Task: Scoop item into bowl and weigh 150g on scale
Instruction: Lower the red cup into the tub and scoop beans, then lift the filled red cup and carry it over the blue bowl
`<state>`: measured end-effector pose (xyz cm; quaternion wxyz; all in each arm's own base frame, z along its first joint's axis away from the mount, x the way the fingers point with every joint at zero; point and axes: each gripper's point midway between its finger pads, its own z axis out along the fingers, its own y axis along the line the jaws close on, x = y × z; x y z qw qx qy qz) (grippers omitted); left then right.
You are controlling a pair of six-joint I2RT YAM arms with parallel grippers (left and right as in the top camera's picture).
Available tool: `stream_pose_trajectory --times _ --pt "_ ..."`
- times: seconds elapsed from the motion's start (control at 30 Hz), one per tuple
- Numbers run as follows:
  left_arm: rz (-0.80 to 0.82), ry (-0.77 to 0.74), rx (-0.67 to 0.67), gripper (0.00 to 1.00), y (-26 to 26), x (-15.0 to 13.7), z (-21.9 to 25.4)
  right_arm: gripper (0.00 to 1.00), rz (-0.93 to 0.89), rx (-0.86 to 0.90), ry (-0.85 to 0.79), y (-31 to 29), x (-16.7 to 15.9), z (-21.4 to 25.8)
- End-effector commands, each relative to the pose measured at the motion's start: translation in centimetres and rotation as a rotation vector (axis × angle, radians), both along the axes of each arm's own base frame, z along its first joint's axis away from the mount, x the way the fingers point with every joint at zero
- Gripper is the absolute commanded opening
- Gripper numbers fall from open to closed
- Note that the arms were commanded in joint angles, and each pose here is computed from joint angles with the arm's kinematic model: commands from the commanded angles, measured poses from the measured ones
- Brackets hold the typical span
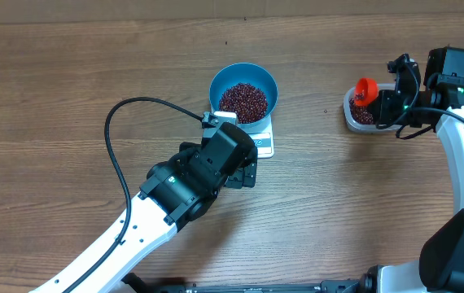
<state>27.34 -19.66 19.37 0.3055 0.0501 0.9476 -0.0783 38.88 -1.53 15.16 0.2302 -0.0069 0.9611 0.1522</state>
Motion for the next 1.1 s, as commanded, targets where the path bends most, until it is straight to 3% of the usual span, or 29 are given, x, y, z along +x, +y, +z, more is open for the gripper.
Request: stream_pose_trajectory --times 0.0,0.33,0.5,0.8,1.07 --pt "0.014 -0.004 -0.002 0.99 0.0 0.1 0.1 0.04 0.056 0.091 -0.087 2.0 0.5 3.2" --pt "0.014 -0.004 -0.001 1.0 0.0 0.1 0.1 0.04 0.201 0.382 -0.155 6.6 0.0 6.4" --pt "0.014 -0.004 -0.002 1.0 0.0 0.1 0.1 0.04 0.172 0.445 -0.147 7.5 0.4 7.1" --pt "0.014 -0.004 -0.001 1.0 0.0 0.1 0.1 0.04 0.33 0.428 -0.174 13.5 0.2 7.6" --pt "0.014 -0.004 -0.002 0.99 0.0 0.1 0.1 0.04 0.407 0.183 -0.244 18.7 1.0 6.2"
